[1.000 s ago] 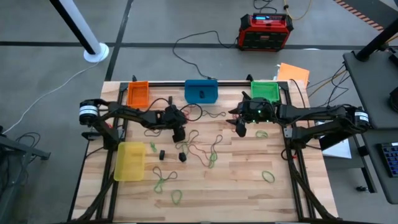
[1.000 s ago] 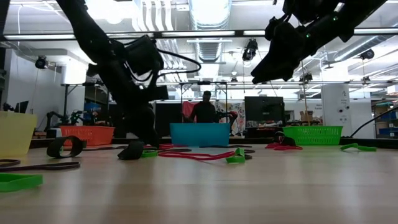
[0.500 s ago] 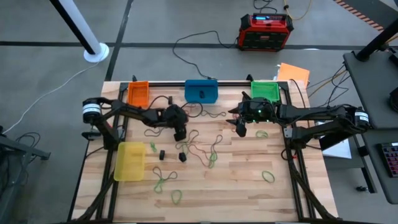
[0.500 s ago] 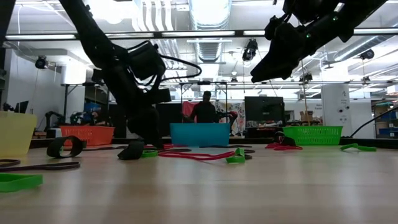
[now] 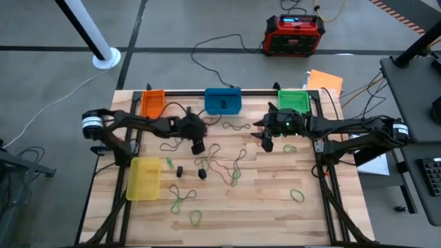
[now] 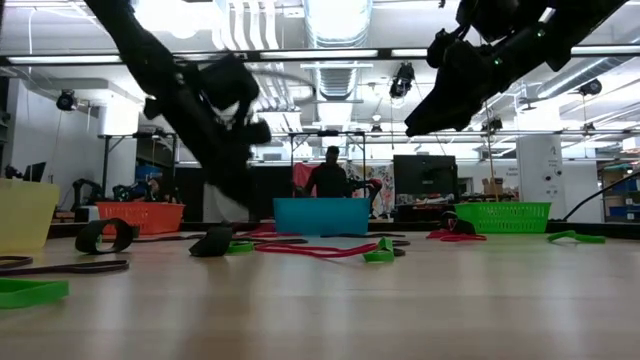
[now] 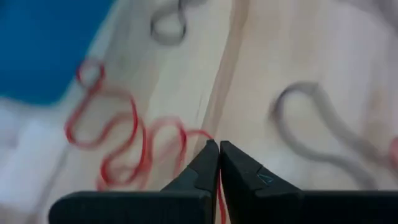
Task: Sort rubber bands into baskets
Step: Put the red rubber band into the yellow bin
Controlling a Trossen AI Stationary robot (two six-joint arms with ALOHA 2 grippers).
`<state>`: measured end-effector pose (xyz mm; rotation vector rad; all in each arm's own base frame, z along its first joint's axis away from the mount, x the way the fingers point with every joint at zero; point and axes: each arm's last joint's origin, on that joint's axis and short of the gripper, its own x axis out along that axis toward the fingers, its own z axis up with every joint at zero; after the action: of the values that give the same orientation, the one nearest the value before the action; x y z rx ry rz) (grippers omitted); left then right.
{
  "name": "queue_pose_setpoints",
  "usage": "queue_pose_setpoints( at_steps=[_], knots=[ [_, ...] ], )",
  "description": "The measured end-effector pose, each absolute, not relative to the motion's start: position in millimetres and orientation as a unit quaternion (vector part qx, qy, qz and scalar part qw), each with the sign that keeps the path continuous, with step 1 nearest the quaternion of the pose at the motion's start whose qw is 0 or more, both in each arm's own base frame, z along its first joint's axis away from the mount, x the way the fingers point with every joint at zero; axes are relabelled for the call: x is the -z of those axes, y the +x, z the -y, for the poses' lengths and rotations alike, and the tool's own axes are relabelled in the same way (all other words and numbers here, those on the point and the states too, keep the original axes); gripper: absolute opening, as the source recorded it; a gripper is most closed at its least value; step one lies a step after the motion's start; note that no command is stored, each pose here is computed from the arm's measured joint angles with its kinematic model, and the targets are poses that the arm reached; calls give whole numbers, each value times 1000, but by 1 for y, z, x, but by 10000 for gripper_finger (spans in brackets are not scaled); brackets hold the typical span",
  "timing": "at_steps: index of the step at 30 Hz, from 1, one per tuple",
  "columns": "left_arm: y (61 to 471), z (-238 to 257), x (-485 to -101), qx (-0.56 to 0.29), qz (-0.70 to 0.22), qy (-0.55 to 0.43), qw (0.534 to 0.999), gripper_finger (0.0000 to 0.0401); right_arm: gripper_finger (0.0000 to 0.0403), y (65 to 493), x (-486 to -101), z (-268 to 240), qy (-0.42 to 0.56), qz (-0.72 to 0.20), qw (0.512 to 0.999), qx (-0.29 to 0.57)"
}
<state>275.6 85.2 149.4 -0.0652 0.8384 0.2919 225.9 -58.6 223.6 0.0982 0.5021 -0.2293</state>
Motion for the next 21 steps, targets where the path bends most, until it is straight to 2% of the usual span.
queue_pose_setpoints(
  at_steps=[15,21],
  knots=[
    [242,-56,-241,-97,-258,-16,961,0,215,224,-215,58,44,-233,965,113],
    [223,-27,-275,-59,-284,-51,956,0,215,224,-215,58,44,-233,965,113]
  ],
)
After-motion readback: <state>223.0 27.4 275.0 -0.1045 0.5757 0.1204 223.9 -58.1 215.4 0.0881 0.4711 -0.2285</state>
